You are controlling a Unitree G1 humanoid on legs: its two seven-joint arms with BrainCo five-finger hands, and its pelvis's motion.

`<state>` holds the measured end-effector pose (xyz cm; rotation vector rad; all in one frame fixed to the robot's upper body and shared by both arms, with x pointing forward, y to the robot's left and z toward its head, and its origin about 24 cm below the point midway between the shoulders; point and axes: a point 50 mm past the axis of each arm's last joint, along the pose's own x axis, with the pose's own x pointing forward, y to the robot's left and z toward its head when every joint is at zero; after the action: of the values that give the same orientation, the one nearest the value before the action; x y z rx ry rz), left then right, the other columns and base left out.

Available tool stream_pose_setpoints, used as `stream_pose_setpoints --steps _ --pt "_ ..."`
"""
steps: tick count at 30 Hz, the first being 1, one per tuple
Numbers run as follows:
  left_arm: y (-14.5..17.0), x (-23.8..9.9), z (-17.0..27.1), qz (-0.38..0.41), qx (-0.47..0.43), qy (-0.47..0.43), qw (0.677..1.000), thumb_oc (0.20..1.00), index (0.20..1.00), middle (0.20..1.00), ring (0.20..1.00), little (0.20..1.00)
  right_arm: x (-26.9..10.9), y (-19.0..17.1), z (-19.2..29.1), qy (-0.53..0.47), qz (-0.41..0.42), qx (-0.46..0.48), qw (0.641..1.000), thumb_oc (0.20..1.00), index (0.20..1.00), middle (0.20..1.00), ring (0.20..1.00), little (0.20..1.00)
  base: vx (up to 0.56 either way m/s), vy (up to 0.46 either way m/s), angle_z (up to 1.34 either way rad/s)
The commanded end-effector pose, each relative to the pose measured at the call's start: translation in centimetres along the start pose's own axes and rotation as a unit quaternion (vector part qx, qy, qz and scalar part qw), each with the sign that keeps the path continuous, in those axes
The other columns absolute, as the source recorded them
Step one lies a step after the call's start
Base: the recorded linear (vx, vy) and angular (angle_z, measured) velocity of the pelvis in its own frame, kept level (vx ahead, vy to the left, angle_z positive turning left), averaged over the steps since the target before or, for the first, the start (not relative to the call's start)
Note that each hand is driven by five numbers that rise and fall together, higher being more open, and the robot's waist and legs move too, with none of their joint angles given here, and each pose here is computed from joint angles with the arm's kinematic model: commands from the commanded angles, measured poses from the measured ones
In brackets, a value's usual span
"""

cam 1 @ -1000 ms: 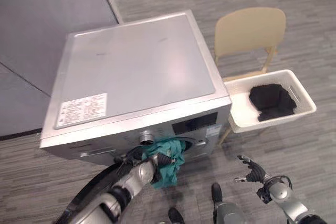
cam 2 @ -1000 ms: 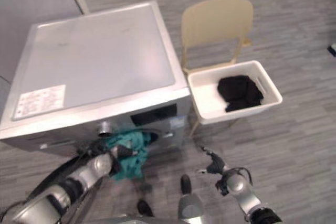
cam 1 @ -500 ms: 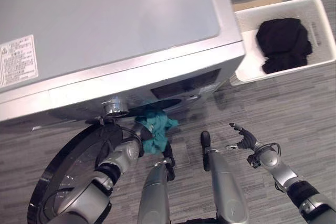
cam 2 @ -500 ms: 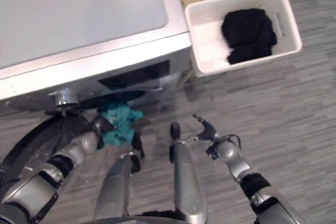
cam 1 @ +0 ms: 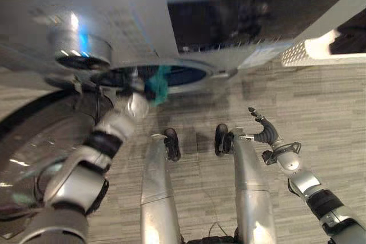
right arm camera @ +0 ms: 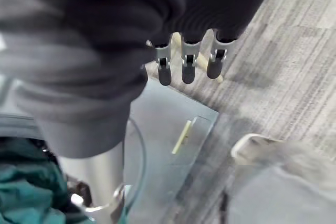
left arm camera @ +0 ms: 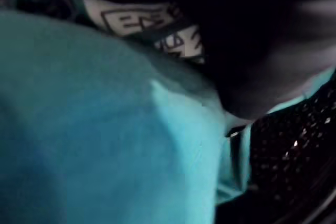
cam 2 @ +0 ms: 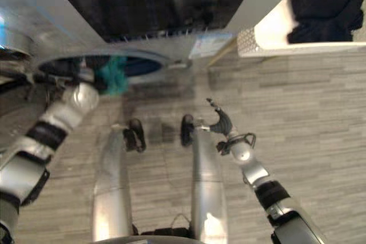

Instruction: Grab the laundry basket,head to the washer,open it,put in the laundry and shut it.

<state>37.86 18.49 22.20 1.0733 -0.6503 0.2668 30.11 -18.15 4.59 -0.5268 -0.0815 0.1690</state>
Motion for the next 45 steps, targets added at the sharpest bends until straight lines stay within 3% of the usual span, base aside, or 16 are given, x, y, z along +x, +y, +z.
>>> stream_pose_setpoints --steps 1,4,10,11,12,16,18,21,32,35,36,37,38,41,42,45 --pt "2.6 3.0 0.9 0.107 0.069 -0.022 0.992 0.200 0.200 0.200 0.200 0.200 -2.0 0.7 -0.9 -0.007 -0.004 0.052 0.999 1.000 1.000 1.000 1.000 1.000 -0.04 -0.048 0.01" --pt "4.6 5.1 2.0 0.149 0.090 -0.035 0.984 0.200 0.200 0.200 0.200 0.200 -1.7 0.5 -0.5 -0.016 -0.003 0.059 0.998 1.000 1.000 1.000 1.000 1.000 -0.01 -0.013 0.00" --pt "13.1 9.4 4.3 0.287 0.145 -0.041 0.946 0.200 0.200 0.200 0.200 0.200 -1.1 -1.7 1.6 -0.068 -0.012 0.068 0.995 1.000 1.000 1.000 1.000 1.000 -0.01 0.001 -0.15" --pt "13.6 9.7 4.5 0.288 0.138 -0.036 0.947 0.391 0.391 0.391 0.391 0.391 -1.0 -2.1 1.9 -0.074 -0.017 0.069 0.995 1.000 1.000 1.000 1.000 1.000 0.00 0.000 0.00" --pt "14.2 9.9 4.2 0.288 0.140 -0.029 0.947 1.000 1.000 1.000 1.000 1.000 -0.9 -2.3 2.2 -0.081 -0.021 0.070 0.994 1.000 1.000 1.000 1.000 1.000 0.00 0.000 0.00" --pt "13.0 9.9 2.1 0.187 0.105 0.027 0.976 1.000 1.000 1.000 1.000 1.000 -0.7 -3.4 2.7 -0.091 -0.028 0.071 0.993 1.000 1.000 1.000 1.000 1.000 0.00 0.000 0.00" --pt "9.4 8.9 0.0 0.055 0.116 0.059 0.990 1.000 1.000 1.000 1.000 1.000 -0.5 -3.5 2.7 -0.085 -0.016 0.060 0.994 1.000 1.000 1.000 1.000 1.000 0.02 0.002 0.01" --pt "5.8 6.9 -2.0 -0.033 0.093 0.093 0.991 1.000 1.000 1.000 1.000 1.000 -0.5 -3.6 2.5 -0.076 -0.011 0.055 0.996 1.000 1.000 1.000 1.000 1.000 0.02 0.006 0.03" --pt "-1.1 -1.4 -5.8 -0.128 -0.029 0.145 0.981 1.000 1.000 1.000 1.000 1.000 0.0 -3.4 2.0 -0.054 -0.016 0.048 0.997 1.000 1.000 1.000 1.000 1.000 -0.03 0.000 0.11" --pt "-3.5 -5.4 -6.4 -0.139 -0.106 0.174 0.969 1.000 1.000 1.000 1.000 1.000 -0.4 -2.9 1.0 -0.032 -0.019 0.054 0.998 1.000 1.000 1.000 1.000 1.000 -0.02 0.014 0.06" --pt "-5.5 -8.7 -6.7 -0.152 -0.178 0.215 0.948 1.000 1.000 1.000 1.000 1.000 -1.0 -2.2 -0.3 -0.004 -0.022 0.069 0.997 1.000 1.000 1.000 1.000 1.000 0.00 0.011 0.05" --pt "-5.5 -8.7 -6.7 -0.152 -0.178 0.215 0.948 1.000 1.000 1.000 1.000 1.000 -1.0 -2.2 -0.3 -0.004 -0.022 0.069 0.997 1.000 1.000 1.000 1.000 1.000 0.04 0.031 0.07" --pt "-7.3 -12.6 -6.8 -0.163 -0.238 0.254 0.923 1.000 1.000 1.000 1.000 1.000 -2.1 -1.3 -2.1 0.035 -0.018 0.075 0.996 1.000 1.000 1.000 1.000 1.000 0.03 0.019 0.07" --pt "-8.9 -16.3 -6.7 -0.176 -0.290 0.297 0.893 1.000 1.000 1.000 1.000 1.000 -3.4 -0.5 -3.9 0.078 -0.010 0.075 0.994 1.000 1.000 1.000 1.000 1.000 0.08 0.025 0.03" --pt "-9.9 -20.2 -6.9 -0.189 -0.324 0.345 0.860 1.000 1.000 1.000 1.000 1.000 -4.8 0.4 -6.0 0.129 -0.001 0.067 0.989 1.000 1.000 1.000 1.000 1.000 0.11 0.029 -0.03" --pt "-10.7 -23.2 -6.7 -0.211 -0.340 0.377 0.835 1.000 1.000 1.000 1.000 1.000 -5.8 1.2 -7.4 0.163 0.015 0.049 0.985 1.000 1.000 1.000 1.000 1.000 0.08 0.020 -0.16"
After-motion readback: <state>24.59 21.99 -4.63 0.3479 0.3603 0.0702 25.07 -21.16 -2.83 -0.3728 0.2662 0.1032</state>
